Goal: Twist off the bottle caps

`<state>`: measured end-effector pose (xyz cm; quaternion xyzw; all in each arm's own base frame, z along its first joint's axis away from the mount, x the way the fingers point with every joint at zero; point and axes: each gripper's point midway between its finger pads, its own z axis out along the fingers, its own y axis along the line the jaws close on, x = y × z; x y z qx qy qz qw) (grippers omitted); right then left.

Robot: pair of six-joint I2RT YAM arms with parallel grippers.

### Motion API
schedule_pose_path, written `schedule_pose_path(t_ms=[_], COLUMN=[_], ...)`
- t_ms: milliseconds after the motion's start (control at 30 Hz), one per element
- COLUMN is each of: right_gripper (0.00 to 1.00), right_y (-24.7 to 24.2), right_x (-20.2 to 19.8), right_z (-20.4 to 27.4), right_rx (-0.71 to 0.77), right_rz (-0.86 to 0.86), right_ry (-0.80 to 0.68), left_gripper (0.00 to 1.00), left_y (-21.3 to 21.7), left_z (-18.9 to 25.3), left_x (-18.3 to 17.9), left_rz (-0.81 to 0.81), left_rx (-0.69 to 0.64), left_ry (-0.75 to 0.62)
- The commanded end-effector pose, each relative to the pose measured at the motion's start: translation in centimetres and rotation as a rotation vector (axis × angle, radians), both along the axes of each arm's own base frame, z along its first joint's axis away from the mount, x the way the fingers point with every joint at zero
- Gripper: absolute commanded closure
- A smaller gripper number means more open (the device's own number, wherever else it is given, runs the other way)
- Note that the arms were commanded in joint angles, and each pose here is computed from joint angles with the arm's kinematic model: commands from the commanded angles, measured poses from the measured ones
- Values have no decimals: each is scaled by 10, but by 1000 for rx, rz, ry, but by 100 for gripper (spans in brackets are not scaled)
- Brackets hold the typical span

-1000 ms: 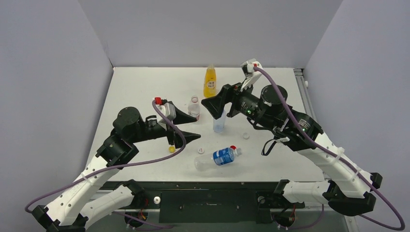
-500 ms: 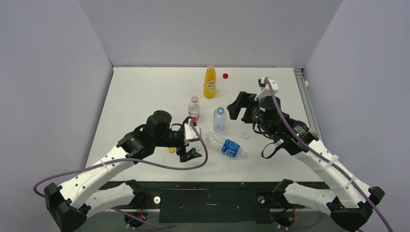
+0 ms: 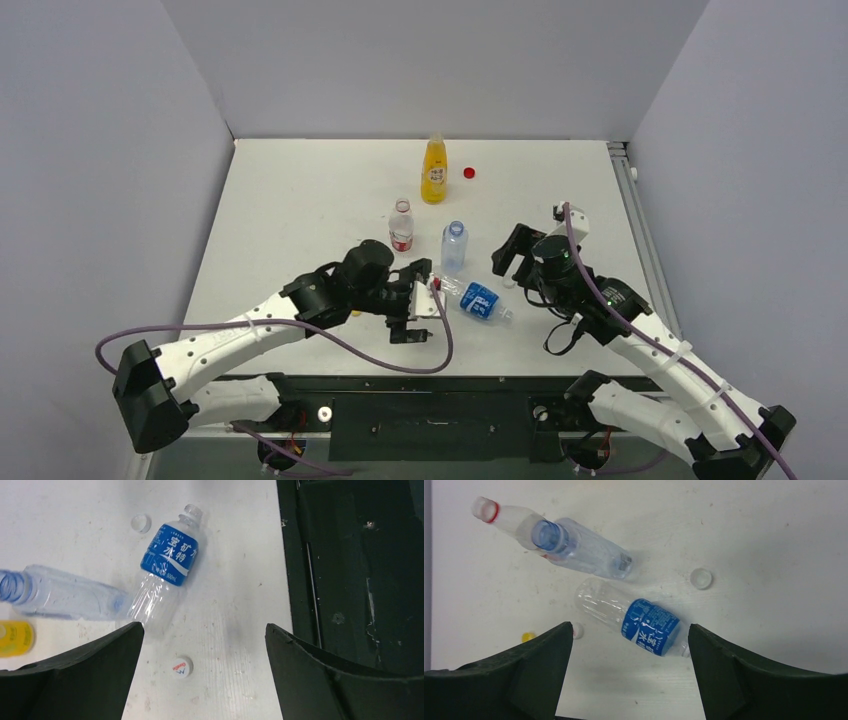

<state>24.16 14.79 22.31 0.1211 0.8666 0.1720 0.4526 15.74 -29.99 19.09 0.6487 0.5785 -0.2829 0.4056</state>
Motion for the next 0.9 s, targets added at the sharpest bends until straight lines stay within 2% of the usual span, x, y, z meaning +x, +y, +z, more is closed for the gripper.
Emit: schedule_pose_path(t_ms=[0,133,300,533,700,867], right_gripper=[20,20,20,19,19,18], right_y=[-12,-28,-47,-61,-64,-64], right_x=[-7,-13,-17,-22,-26,-27], right_z=[-35,-42,-20,3,4,7], right_rx=[40,75,101,133,147,165], right_rz=[-105,-175,-228,-244,-238,-220], right_ry=[64,48,-12,-59,-59,-60], left_gripper=[11,11,11,13,17,20], left_y=[-29,-59,-92,-124,-119,-114], left_z=[-9,-28,-51,-79,-110,-127], left_x=[1,2,7,39,46,49], left_rz=[-172,-274,-350,-280,-226,-192], left_rx=[30,95,173,253,379,396], left_ry=[-212,-294,-331,-350,-289,-273])
